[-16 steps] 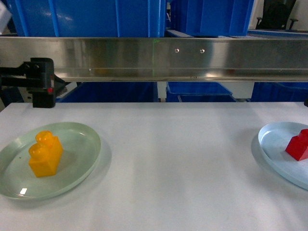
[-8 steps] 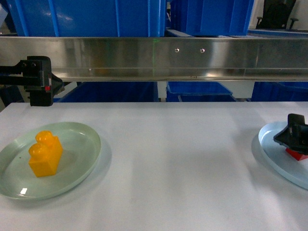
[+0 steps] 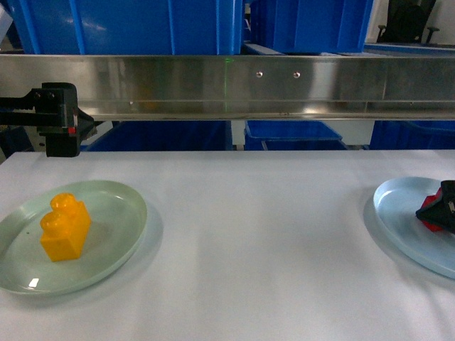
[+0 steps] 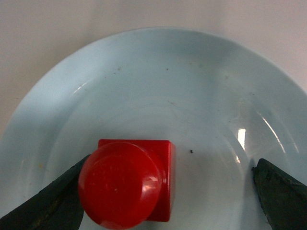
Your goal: Sort and place red and yellow blocks in left bins
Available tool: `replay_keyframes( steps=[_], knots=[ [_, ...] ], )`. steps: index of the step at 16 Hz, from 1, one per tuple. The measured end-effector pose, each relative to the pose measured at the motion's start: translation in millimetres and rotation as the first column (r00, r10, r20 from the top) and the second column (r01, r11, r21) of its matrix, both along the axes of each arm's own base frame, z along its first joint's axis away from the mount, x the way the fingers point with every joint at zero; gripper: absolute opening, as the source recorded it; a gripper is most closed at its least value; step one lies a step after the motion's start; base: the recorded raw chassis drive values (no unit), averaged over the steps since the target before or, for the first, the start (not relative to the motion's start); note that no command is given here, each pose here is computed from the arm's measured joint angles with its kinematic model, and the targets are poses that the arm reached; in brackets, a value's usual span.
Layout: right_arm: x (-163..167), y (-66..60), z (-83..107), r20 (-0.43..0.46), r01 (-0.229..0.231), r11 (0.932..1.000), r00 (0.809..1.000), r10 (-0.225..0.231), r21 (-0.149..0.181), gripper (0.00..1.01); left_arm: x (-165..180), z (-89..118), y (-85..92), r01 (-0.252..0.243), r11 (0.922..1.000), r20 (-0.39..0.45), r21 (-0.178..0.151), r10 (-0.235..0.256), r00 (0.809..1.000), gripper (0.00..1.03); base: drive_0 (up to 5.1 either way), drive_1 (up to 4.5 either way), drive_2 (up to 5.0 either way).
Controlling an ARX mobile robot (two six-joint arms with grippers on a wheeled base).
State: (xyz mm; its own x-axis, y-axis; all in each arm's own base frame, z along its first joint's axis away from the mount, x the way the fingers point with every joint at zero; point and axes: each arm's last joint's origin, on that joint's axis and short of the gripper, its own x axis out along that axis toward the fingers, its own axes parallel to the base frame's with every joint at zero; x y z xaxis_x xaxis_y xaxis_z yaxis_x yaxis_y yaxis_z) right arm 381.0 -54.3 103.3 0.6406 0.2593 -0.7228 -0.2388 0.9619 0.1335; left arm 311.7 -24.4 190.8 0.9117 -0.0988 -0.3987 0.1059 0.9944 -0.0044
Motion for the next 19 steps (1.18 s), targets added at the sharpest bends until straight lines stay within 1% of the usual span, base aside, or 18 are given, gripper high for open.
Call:
replay_keyframes(
  steps=[2,4,8,10,11,13,14,16,18,19],
  knots=[
    [2.1,9.0,-1.4,0.004,-0.02,0.9998,1.0,0.02,0.002,0.98,0.0,0.0,0.0,0.0,1.0,0.0,0.0,0.0,1.0,0.98,0.0,0.0,0.0],
    [2.8,13.6,-1.2,0.005,-0.027,0.9996,1.0,0.027,0.007,0.98,0.0,0.0,0.1,-0.001,1.0,0.0,0.0,0.001,1.0,0.98,0.0,0.0,0.0],
    [3.0,14.7,-1.1,0.005,-0.026,0.9996,1.0,0.026,0.01,0.98,0.0,0.0,0.0,0.0,1.0,0.0,0.0,0.0,1.0,0.98,0.0,0.0,0.0],
    [3.2,14.7,-0.8,0.005,-0.023,0.9997,1.0,0.023,0.007,0.98,0.0,0.0,0.1,-0.001,1.0,0.0,0.0,0.001,1.0,0.98,0.0,0.0,0.0],
    [3.5,17.0,-0.3,0.004,-0.028,0.9996,1.0,0.028,0.006,0.98,0.0,0.0,0.1,0.0,1.0,0.0,0.0,0.0,1.0,0.98,0.0,0.0,0.0],
    [3.1,17.2,1.3,0.0,-0.02,0.9998,1.0,0.02,0.001,0.98,0.0,0.0,0.0,0.0,1.0,0.0,0.0,0.0,1.0,0.98,0.0,0.0,0.0],
    [3.8,19.1,2.9,0.003,-0.021,0.9998,1.0,0.021,-0.008,0.98,0.0,0.0,0.1,-0.001,1.0,0.0,0.0,0.001,1.0,0.98,0.0,0.0,0.0],
    [3.5,18.2,7.6,0.031,-0.016,0.9988,0.999,0.017,-0.046,0.98,0.0,0.0,0.1,-0.001,1.0,0.0,0.0,0.001,1.0,0.98,0.0,0.0,0.0],
    [0.8,19.0,17.0,0.063,-0.017,0.9983,0.998,0.021,-0.056,0.98,0.0,0.0,0.1,-0.001,1.0,0.0,0.0,0.001,1.0,0.98,0.0,0.0,0.0],
    [1.0,20.8,18.6,0.07,-0.021,0.9981,0.997,0.025,-0.057,0.98,0.0,0.0,0.0,0.0,1.0,0.0,0.0,0.0,1.0,0.98,0.0,0.0,0.0]
  ],
)
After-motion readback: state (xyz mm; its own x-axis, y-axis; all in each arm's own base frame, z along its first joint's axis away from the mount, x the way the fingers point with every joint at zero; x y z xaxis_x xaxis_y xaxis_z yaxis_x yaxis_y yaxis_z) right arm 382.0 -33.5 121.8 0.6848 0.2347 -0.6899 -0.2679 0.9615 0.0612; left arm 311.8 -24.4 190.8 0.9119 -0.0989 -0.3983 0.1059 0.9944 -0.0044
